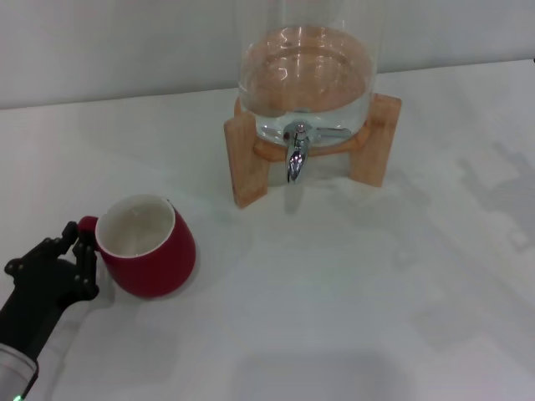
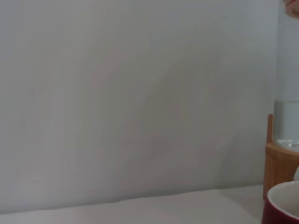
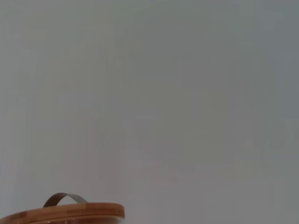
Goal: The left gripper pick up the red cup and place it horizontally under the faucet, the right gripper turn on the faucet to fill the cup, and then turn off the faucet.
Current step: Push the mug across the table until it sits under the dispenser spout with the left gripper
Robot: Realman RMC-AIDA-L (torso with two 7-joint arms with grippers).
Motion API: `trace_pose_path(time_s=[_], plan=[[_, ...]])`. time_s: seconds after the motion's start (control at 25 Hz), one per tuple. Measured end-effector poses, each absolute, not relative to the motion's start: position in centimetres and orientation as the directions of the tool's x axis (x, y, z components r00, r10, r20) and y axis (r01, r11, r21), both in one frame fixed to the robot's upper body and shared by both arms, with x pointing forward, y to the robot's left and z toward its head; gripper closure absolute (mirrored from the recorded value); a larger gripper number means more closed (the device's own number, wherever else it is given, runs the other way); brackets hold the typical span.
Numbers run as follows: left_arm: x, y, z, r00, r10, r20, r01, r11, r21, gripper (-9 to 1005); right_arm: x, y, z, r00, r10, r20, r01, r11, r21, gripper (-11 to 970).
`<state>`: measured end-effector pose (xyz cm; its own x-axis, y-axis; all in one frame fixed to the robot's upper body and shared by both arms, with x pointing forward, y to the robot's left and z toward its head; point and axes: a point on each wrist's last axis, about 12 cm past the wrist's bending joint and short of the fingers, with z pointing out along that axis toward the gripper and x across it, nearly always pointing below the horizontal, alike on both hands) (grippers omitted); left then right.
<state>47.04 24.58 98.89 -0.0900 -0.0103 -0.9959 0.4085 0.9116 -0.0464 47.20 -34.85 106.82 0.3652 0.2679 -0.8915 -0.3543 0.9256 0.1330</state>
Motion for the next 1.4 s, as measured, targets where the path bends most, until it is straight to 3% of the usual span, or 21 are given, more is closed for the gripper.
trace_pose_path(time_s=[1.4], plan=[[51.9, 21.6, 100.4, -0.144, 0.037, -0.989, 0.604, 0.795, -0.058, 859, 46.6, -34.7, 106.8, 0.37, 0.293, -0.882, -0.377, 0.915, 0.145, 205]])
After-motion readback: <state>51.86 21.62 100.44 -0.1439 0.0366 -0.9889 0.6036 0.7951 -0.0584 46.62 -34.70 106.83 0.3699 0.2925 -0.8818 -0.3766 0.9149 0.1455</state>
